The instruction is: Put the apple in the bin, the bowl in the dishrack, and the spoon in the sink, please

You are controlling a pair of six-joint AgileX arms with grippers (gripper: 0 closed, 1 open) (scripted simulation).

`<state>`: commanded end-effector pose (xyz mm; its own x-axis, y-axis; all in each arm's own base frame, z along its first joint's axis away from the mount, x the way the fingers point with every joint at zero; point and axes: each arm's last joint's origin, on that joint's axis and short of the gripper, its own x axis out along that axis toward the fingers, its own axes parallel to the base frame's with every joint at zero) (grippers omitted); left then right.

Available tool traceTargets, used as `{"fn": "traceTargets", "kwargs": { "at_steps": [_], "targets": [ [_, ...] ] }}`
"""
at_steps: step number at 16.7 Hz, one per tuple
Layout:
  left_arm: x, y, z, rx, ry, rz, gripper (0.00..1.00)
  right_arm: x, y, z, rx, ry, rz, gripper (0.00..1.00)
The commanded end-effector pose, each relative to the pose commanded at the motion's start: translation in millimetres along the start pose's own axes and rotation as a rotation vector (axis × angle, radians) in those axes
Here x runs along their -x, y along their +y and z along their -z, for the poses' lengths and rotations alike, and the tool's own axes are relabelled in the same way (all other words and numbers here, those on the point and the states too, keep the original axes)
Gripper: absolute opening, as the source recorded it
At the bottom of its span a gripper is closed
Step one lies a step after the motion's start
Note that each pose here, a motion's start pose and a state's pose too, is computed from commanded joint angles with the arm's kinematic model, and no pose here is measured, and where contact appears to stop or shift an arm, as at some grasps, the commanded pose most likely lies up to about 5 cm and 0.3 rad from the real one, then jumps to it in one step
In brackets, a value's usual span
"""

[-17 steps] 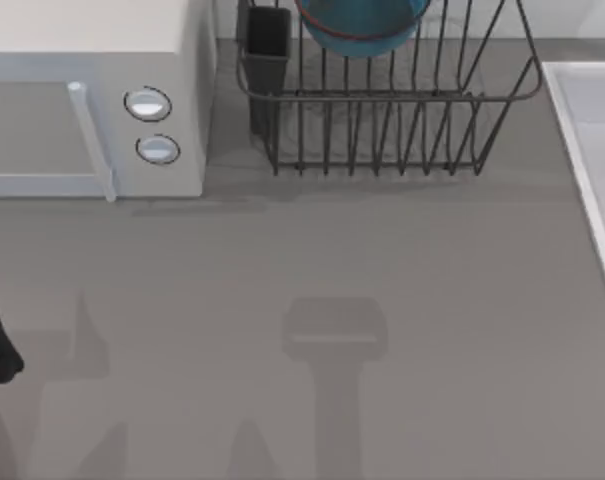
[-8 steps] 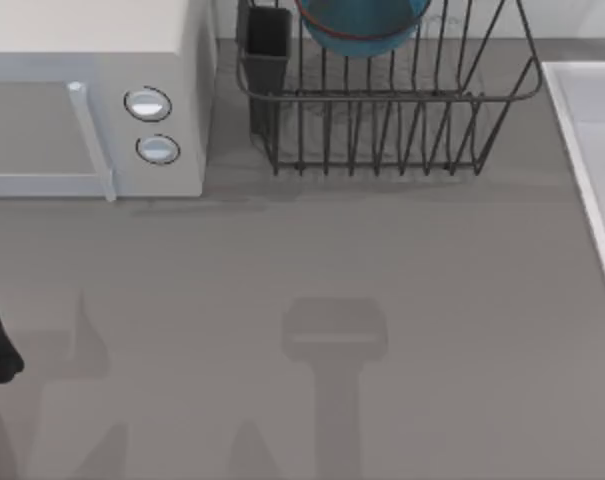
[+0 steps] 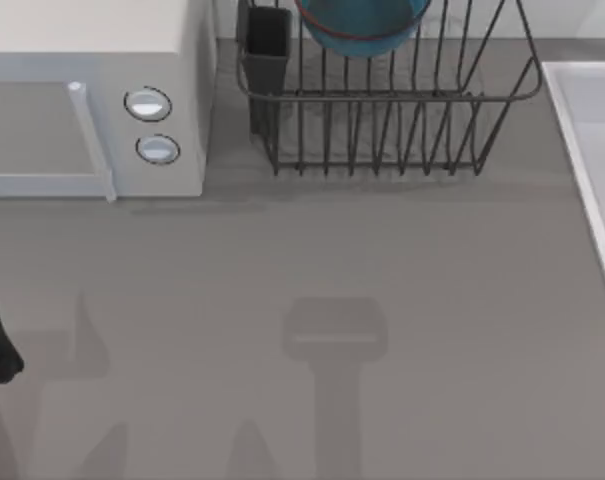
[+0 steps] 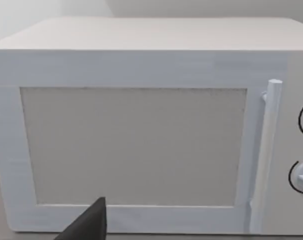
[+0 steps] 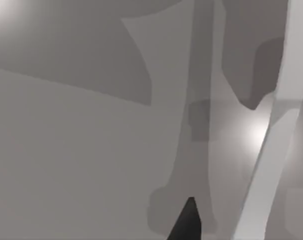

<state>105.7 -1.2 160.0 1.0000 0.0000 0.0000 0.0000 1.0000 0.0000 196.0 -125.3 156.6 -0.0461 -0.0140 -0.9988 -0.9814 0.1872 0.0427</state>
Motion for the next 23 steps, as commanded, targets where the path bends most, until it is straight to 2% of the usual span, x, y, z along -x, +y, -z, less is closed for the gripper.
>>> {"fn": "traceTargets", "kwargs": {
  "at_steps": [6,14,18,23],
  "targets": [
    [0.0,0.0,0.0,0.000,0.000,0.000,1.00,54.7,5.5,-0.9,-0.010,0.013,0.036,0.00],
    [0.0,0.0,0.0,0.000,0.000,0.000,1.00,58.4,-1.0,-0.1,-0.008,0.010,0.027,0.00],
    [0.0,0.0,0.0,0.000,0.000,0.000,1.00,69.3,-41.0,3.3,0.010,-0.004,-0.020,0.00],
    [0.0,0.0,0.0,0.000,0.000,0.000,1.00,89.5,-131.7,-1.8,0.036,-0.005,-0.045,0.00]
  ]
}}
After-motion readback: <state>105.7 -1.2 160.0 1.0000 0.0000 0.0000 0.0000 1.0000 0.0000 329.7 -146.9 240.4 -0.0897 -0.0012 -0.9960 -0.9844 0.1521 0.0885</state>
